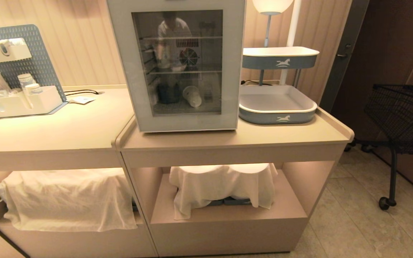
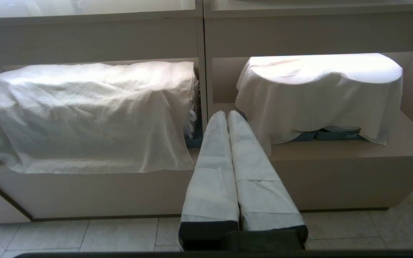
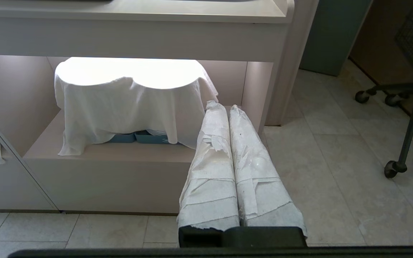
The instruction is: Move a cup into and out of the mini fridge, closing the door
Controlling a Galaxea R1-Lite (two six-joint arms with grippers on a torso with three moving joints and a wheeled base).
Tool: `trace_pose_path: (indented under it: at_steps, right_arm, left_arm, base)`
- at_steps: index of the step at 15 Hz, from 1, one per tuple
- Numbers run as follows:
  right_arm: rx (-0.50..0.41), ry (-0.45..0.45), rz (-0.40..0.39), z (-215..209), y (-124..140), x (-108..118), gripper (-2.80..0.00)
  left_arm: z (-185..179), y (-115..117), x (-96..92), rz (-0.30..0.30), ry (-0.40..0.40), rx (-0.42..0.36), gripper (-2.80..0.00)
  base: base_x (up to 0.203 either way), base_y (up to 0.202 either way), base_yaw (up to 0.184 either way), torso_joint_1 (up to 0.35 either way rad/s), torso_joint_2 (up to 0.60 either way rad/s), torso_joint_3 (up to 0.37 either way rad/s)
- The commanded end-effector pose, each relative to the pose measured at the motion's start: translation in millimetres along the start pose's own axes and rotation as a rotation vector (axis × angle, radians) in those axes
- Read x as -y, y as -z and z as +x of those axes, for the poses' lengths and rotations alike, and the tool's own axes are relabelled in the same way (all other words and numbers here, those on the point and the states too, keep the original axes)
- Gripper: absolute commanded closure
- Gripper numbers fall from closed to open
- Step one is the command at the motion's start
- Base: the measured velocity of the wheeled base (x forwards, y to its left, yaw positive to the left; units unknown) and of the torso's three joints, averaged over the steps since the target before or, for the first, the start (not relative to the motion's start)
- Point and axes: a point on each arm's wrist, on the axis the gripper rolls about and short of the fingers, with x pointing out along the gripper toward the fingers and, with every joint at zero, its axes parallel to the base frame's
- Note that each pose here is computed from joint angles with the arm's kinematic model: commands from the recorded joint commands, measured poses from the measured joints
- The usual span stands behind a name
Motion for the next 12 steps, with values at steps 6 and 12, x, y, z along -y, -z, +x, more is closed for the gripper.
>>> trace_pose_path:
  at_steps: [6, 12]
  right_arm:
    - [-0.003, -0.001, 0.0, 0.3, -0.1, 0.0, 0.0]
    - [-0.001, -0.002, -0.003, 0.3, -0.2, 0.0, 0.0]
  left_arm:
    - [0.0, 0.0, 0.0, 0.0, 0.0, 0.001, 0.0]
    - [0.0, 0.0, 0.0, 0.0, 0.001, 0.001, 0.0]
  base:
    - [0.0, 0.0, 0.0, 0.0, 0.0, 0.0]
    - [0.0, 0.0, 0.0, 0.0, 0.0, 0.0]
